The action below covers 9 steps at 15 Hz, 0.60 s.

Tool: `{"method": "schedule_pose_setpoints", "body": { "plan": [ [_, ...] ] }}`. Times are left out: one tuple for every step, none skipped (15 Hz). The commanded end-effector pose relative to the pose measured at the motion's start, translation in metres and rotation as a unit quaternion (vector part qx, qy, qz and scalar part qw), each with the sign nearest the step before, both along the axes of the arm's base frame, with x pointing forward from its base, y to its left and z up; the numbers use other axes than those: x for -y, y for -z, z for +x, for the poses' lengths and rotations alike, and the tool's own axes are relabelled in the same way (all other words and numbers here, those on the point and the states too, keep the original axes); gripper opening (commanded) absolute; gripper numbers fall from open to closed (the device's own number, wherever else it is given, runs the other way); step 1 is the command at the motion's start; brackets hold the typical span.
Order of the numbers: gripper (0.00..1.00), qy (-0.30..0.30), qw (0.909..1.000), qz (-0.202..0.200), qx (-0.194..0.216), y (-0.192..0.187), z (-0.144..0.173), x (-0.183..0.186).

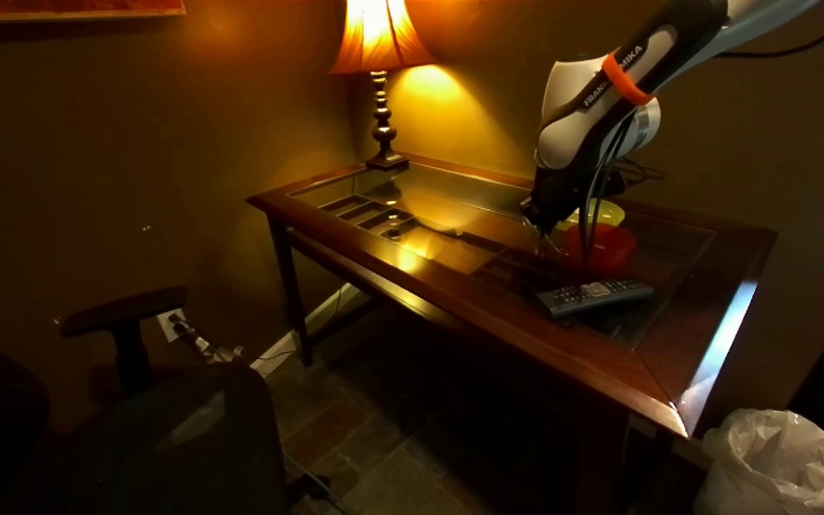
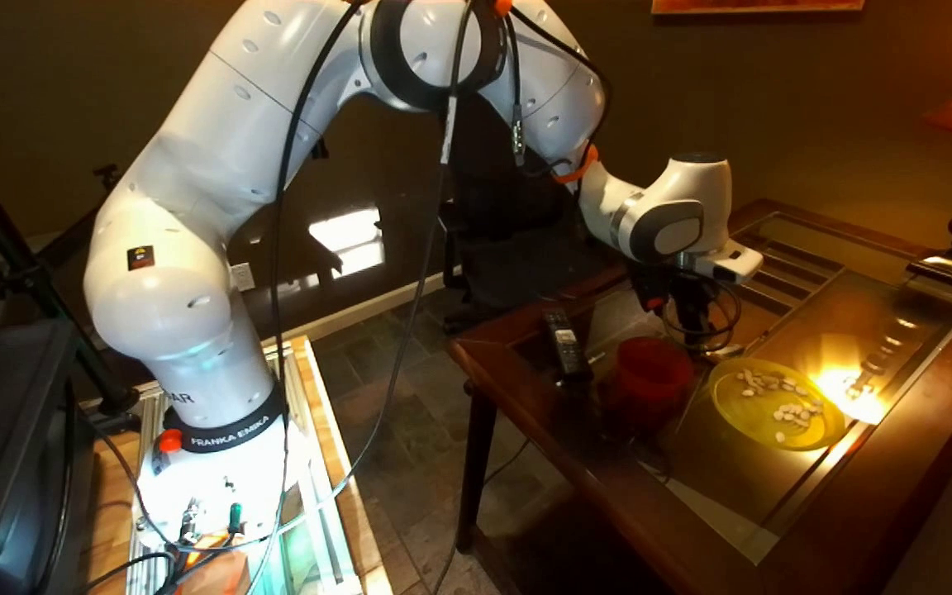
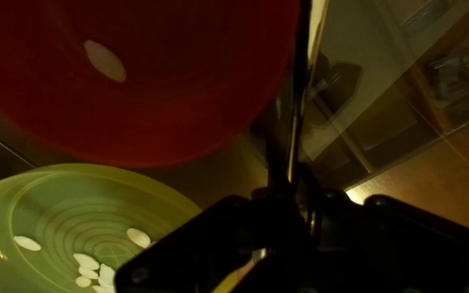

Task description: Transfer a spoonful of contents from the plate to the pink bowl

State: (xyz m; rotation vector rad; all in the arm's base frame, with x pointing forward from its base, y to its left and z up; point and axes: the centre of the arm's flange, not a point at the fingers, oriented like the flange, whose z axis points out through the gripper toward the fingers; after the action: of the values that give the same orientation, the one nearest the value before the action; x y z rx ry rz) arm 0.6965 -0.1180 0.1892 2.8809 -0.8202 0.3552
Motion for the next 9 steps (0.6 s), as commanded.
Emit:
{"method": "schedule_pose_setpoints", "body": {
  "plan": [
    [0.23,-0.013,0.9998,0.01,-0.011,-0.002,0.002,0.004],
    [0.36,-0.011,0.9999,0.004,-0.01,-0.009,0.0,0.004],
    [0.42,-0.009,0.9999,0.004,-0.01,-0.017,-0.002,0.004],
    [0.5,-0.004,1.0,-0.007,-0.006,-0.03,-0.005,0.005],
    [0.56,-0.004,0.9999,-0.01,-0.003,-0.044,-0.009,0.006],
    [0.62,-0.002,0.9998,-0.019,0.004,-0.061,-0.014,0.007],
    [0.7,-0.002,0.9998,-0.02,0.007,-0.077,-0.017,0.009],
    [0.76,-0.003,0.9997,-0.022,0.011,-0.096,-0.023,0.011],
    [0.84,-0.001,0.9998,-0.022,0.004,-0.114,-0.03,0.012]
  ]
}}
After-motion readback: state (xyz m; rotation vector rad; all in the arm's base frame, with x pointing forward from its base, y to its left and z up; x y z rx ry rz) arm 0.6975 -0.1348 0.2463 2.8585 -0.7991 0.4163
